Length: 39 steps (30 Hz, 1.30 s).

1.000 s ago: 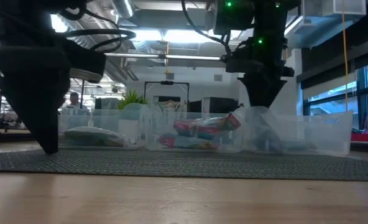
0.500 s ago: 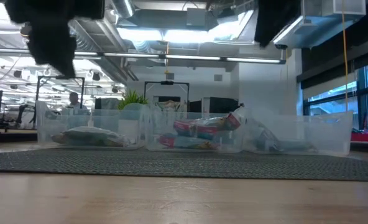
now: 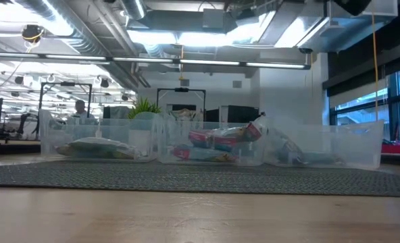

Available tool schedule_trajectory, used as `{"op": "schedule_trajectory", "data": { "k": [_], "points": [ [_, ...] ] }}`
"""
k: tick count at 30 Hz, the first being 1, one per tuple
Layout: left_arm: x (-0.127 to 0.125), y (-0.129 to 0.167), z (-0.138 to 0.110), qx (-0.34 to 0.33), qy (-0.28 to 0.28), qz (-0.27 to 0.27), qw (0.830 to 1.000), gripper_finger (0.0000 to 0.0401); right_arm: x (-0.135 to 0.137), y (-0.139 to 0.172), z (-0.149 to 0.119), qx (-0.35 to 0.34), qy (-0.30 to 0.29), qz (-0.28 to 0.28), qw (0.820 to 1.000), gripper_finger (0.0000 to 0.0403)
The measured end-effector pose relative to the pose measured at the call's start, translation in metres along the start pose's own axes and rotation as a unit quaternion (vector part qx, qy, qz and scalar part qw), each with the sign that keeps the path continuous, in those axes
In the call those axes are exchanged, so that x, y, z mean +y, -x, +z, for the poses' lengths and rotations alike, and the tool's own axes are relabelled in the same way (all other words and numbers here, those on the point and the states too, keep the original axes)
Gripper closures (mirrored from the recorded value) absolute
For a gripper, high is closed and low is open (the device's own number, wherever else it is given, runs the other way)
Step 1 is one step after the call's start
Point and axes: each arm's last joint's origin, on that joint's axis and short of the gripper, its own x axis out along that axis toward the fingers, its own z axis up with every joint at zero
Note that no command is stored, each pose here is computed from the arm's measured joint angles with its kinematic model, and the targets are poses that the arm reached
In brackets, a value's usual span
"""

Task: Pick and place Granola Bars by type
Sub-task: Return to Home Position

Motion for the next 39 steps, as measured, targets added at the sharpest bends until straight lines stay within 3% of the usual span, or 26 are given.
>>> {"op": "schedule_trajectory", "data": {
  "k": [7, 13, 20, 32, 39],
  "points": [
    [0.028, 0.035, -0.021, -0.129, 0.005, -0.024, 0.991, 0.0209, -0.016, 0.018, -0.031, -0.099, 0.016, 0.100, 0.990, 0.0198],
    [0.051, 0.061, -0.053, -0.166, 0.036, -0.021, 0.985, 0.0207, -0.044, 0.030, -0.053, -0.147, 0.004, 0.132, 0.980, 0.0198],
    [0.069, 0.085, -0.075, -0.209, 0.014, -0.026, 0.978, 0.0205, -0.073, 0.038, -0.074, -0.213, 0.014, 0.148, 0.966, 0.0198],
    [0.104, 0.100, -0.120, -0.262, 0.050, -0.003, 0.964, 0.0205, -0.105, 0.036, -0.110, -0.286, -0.001, 0.177, 0.942, 0.0198],
    [0.114, 0.105, -0.125, -0.268, 0.058, 0.001, 0.962, 0.0205, -0.120, 0.033, -0.122, -0.318, 0.003, 0.164, 0.934, 0.0199]
  ]
}}
